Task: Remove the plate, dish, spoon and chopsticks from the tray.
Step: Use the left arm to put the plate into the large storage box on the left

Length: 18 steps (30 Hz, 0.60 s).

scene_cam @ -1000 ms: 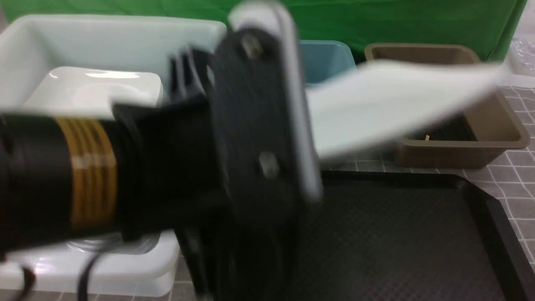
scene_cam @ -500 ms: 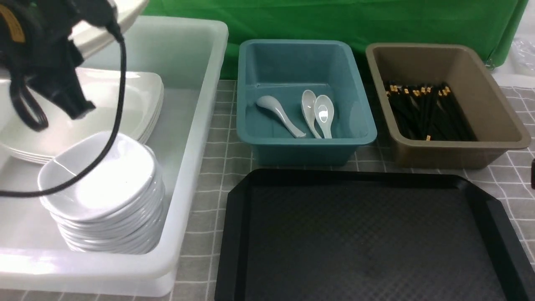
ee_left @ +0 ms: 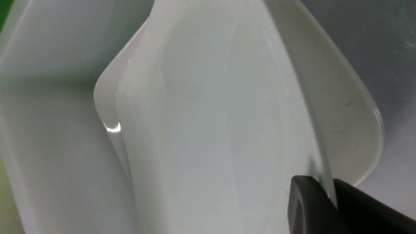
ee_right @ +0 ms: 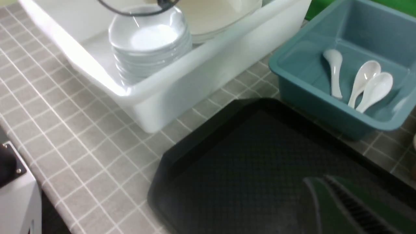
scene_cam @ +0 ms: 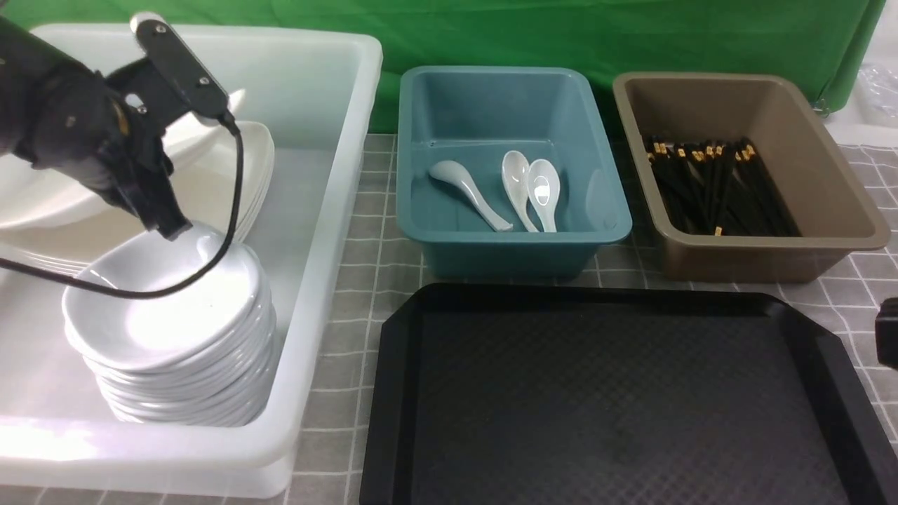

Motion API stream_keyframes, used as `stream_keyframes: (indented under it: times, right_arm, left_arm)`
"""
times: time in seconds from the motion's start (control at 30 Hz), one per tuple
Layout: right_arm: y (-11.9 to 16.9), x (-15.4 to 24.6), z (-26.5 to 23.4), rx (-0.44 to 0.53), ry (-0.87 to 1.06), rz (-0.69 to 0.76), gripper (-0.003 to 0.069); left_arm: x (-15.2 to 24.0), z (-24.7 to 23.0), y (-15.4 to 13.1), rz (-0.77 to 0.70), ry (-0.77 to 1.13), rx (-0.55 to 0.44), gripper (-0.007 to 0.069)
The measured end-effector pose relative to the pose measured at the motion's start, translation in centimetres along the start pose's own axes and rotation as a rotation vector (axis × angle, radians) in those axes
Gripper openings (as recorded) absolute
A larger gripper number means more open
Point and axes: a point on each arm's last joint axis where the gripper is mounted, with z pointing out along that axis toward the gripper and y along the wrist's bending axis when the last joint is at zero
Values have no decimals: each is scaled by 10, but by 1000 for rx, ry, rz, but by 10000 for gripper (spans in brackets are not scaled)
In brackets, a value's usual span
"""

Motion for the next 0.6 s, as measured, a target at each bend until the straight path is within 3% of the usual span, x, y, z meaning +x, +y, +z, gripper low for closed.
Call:
stream_keyframes:
  times: [0.13,0.27,0.37,0.47,0.6]
  right_arm:
    - [0,2,0,5,22,-1,30]
    - [0,3,0,5,36,2,34]
    - [0,4,0,-4,45,10,36]
    - [1,4,0,-8,49,13,36]
    - [2,5,0,-17,55,20,37]
  left_arm:
    - [-1,5,-1,36,-5,1,99]
    - [-2,6,-1,59,-13,-2,227]
    - [-2,6,-1,61,-15,-3,420]
    - [-2,4,-1,49,-16,2,528]
    - [-2,-6,2,20,-30,1,617]
